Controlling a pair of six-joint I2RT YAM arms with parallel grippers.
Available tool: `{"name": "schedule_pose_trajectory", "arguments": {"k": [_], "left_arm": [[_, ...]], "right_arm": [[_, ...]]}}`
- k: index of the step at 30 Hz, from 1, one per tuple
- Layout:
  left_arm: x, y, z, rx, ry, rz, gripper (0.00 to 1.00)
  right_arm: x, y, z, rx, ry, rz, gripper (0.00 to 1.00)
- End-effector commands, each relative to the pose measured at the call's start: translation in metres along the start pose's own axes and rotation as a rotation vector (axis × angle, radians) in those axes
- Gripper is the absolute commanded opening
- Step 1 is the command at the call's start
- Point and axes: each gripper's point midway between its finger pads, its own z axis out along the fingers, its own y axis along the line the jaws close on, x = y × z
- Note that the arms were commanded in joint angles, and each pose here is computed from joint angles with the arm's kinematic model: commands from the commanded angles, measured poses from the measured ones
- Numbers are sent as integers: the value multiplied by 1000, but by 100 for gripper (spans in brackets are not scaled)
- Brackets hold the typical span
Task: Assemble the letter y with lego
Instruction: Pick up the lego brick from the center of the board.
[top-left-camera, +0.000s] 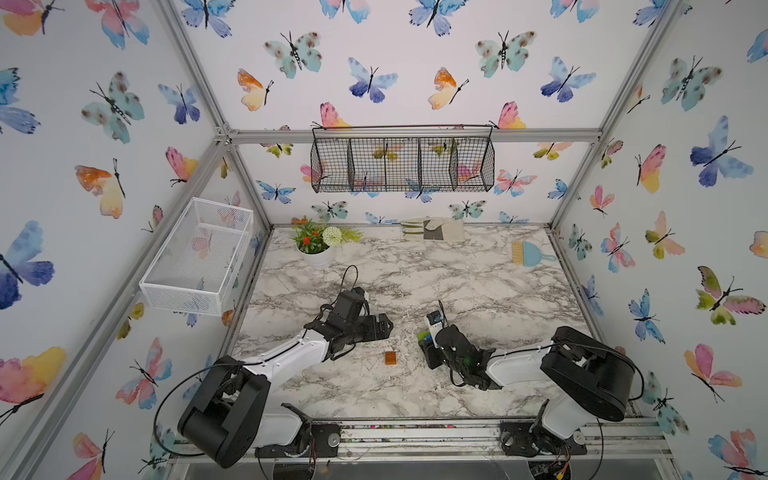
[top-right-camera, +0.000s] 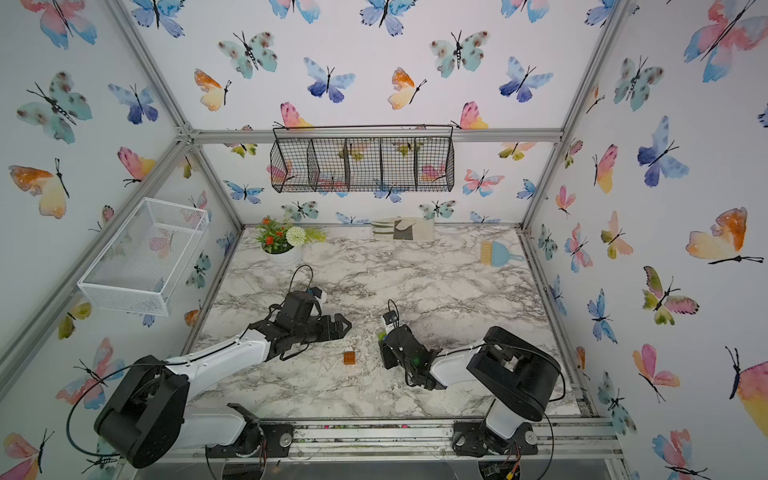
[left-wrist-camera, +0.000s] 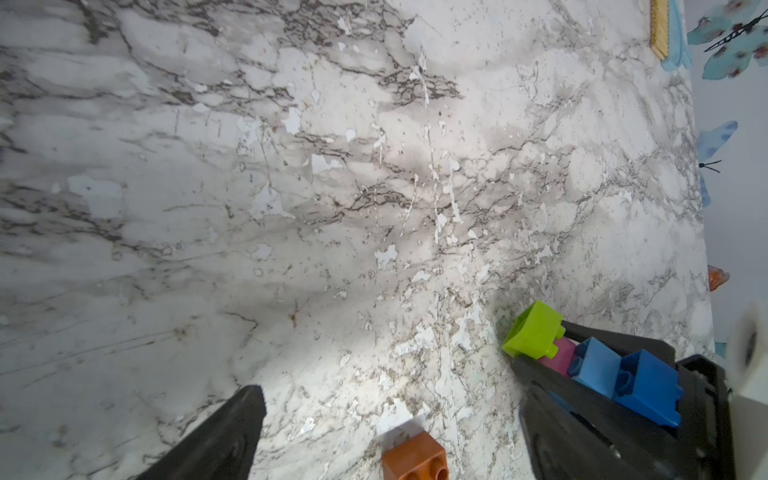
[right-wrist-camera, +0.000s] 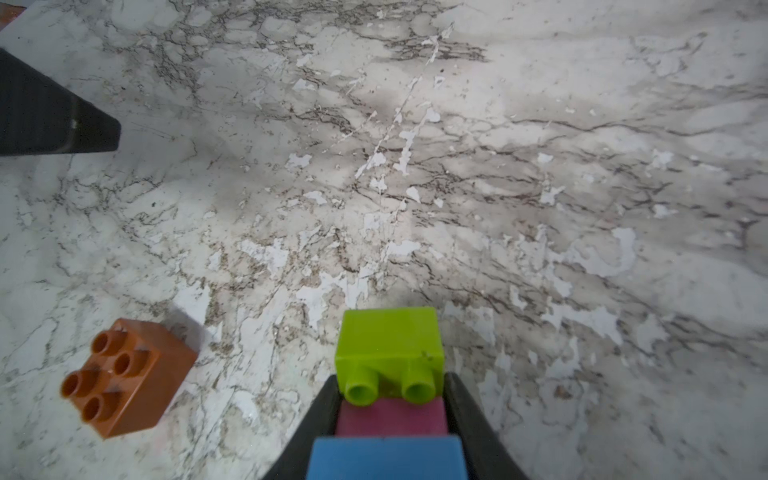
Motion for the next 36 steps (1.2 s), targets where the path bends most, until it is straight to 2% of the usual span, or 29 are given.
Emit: {"name": "schedule_pose_trajectory", "arguments": {"k": [1,10,14,17,20,23,27,33,36], "left_arm": [[0,-1,1,11,7,-8,97],[-4,-2,-2,-2,3,2,97],[-9,1,-10,-21,-10,7,97],[-16,9,-17,-7,-20,-30,97],[-24,23,-27,-5,-34,-83,97],[-32,43,-41,-17,-68,-145,97],[-39,67,-59,-35,-115,-215,97],[-33,75,-60,-59,-94,-215,97],[-32,76,-59,-53,-94,-220,97]], "right_arm": [[-3,0,-5,-3,-26,4,36],[-17,15,-12,-66,-28,-28,35],[-44,46,-17,-161,36,-189,33],[-53,77,-16,-275,183,-349,34],[-39,94,-19,-374,393,-473,32],[-32,87,-21,-336,510,-558,31],[-30,70,-26,-258,580,-653,31],[-8,64,-35,-217,730,-817,29],[-1,69,-33,-195,762,-899,29]]}}
